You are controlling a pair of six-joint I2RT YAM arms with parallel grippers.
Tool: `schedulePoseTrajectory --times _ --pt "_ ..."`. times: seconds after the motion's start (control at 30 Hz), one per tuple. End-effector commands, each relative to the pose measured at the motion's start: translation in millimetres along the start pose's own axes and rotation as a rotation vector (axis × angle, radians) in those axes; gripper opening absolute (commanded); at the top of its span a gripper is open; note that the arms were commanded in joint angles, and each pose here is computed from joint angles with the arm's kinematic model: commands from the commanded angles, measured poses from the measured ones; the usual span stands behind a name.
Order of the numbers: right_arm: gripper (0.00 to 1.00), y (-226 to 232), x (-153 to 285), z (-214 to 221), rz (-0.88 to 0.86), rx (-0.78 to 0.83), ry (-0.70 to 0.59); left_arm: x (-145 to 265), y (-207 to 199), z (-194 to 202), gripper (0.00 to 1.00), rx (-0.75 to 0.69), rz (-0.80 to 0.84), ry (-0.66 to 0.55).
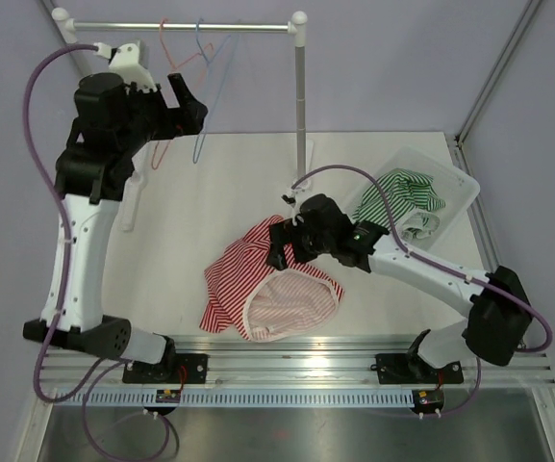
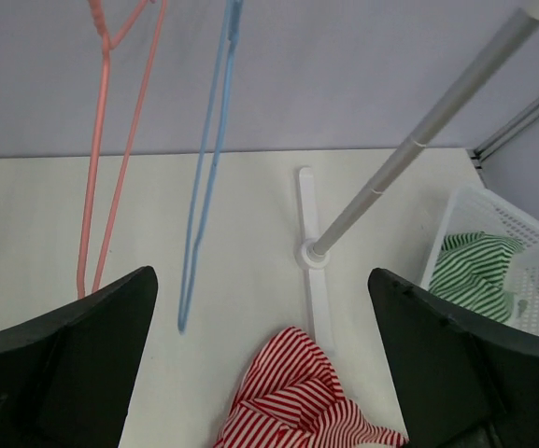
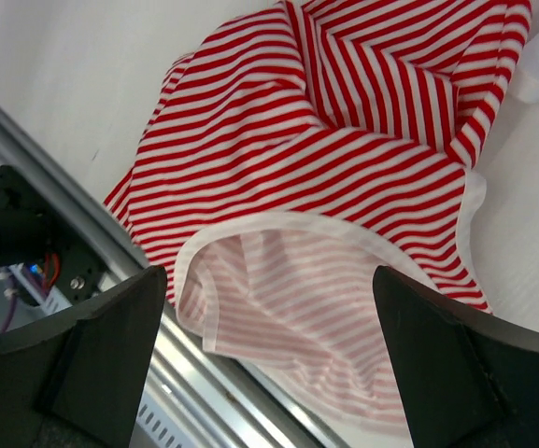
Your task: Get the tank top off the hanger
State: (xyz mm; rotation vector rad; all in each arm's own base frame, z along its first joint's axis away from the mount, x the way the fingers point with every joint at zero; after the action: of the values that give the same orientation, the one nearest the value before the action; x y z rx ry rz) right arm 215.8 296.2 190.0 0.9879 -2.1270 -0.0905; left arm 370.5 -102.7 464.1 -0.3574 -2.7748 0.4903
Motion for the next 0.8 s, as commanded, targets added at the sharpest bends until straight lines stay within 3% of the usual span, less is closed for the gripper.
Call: schedulePoseTrajectory --times 0.0,0.07,0.13,0.17,0.2,0.33,0.47,0.77 --pt "0.99 2 -19 -33 0.123 0.098 -0.095 83 -26 -29 0.99 0.029 0.112 -0.196" --pt "0.99 5 -36 -36 0.142 0.114 -0.086 94 -21 -8 0.99 0.048 0.119 -0.194" --pt "0.99 6 -52 -38 0.168 0.134 -0.095 138 -21 0 0.99 0.053 0.140 -0.271" --pt "0.99 6 -56 -38 0.185 0.140 -0.102 133 -8 20 0.99 0.064 0.095 -0.254" --pt "0.99 8 -66 -38 0.192 0.153 -0.100 165 -7 22 0.99 0.071 0.102 -0.320" --pt "0.99 0 -94 -31 0.259 0.164 -0.040 187 14 69 0.99 0.086 0.082 -0.365" --pt "0.99 -13 -122 -13 0.332 0.198 0.046 193 42 106 0.99 0.066 -0.013 -0.375" --pt "1.00 -22 -160 44 0.337 0.258 0.209 170 100 179 0.99 0.042 -0.254 -0.245"
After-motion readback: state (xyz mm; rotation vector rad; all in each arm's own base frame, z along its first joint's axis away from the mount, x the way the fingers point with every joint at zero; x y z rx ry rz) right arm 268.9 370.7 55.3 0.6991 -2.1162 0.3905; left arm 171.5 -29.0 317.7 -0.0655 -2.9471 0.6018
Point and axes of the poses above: each gripper's point midway between its finger pads, its own x axis back along the fingers, its own y axis along the line the jaws close on, z = x × y, the point moved 3 cm from there along x, back along the fingers, and after that the axes turned 6 degrees about x, right-handed, at the moved point
